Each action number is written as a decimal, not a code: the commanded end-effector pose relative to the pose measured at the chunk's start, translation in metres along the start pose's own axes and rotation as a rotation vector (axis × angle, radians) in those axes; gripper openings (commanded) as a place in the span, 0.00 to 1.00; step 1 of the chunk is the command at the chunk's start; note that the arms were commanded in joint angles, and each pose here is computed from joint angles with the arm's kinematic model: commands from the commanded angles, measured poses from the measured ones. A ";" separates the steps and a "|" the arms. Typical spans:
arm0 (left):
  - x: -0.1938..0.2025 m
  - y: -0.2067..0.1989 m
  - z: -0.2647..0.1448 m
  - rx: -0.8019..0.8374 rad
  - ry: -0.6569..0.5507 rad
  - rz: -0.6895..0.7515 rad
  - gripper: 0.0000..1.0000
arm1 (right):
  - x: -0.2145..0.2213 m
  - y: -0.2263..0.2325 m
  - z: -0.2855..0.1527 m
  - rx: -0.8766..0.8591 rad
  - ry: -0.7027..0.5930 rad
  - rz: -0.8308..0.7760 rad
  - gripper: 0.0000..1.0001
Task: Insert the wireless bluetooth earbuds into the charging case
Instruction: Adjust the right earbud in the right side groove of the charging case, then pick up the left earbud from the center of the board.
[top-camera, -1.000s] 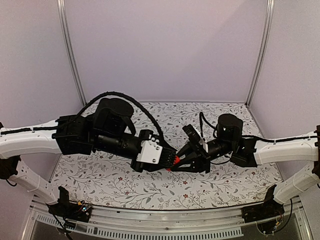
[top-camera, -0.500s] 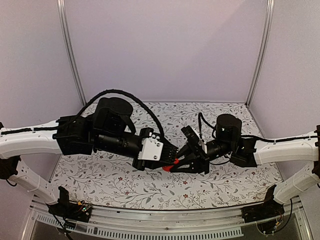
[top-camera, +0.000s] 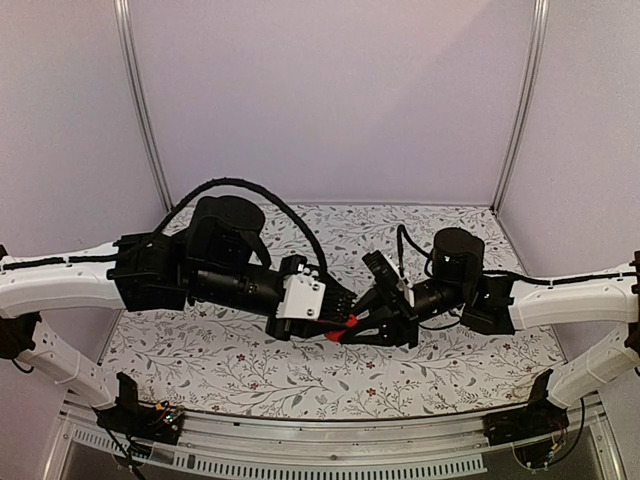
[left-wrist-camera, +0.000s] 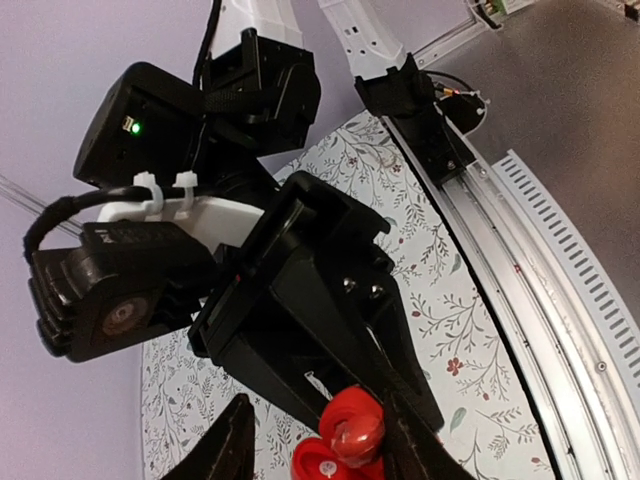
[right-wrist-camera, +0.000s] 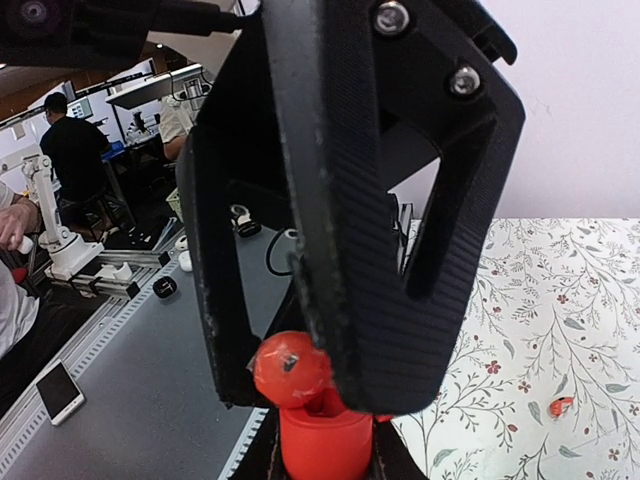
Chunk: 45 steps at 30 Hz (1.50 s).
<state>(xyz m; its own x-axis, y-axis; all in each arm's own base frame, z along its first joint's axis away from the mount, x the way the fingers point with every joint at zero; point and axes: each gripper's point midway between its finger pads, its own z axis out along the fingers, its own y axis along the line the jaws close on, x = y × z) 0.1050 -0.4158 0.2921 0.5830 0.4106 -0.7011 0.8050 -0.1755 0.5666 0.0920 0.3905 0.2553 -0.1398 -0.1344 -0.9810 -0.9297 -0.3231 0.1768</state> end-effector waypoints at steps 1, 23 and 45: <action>0.007 0.012 -0.003 -0.052 -0.001 -0.047 0.42 | -0.028 0.010 -0.003 -0.006 -0.061 -0.078 0.00; 0.005 0.022 0.009 -0.121 -0.071 -0.237 0.49 | -0.063 0.013 -0.022 0.115 -0.182 -0.165 0.00; -0.008 0.019 0.018 -0.020 -0.178 -0.427 0.57 | -0.076 0.010 -0.035 0.178 -0.248 -0.176 0.00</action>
<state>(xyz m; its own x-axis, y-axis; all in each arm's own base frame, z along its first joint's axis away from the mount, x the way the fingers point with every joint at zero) 0.1118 -0.4355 0.3211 0.3083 0.2367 -0.9214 0.9491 -0.0108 0.3148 0.1042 0.3724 0.3049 -0.0866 0.0443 -0.9953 -0.9806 -0.1803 0.0773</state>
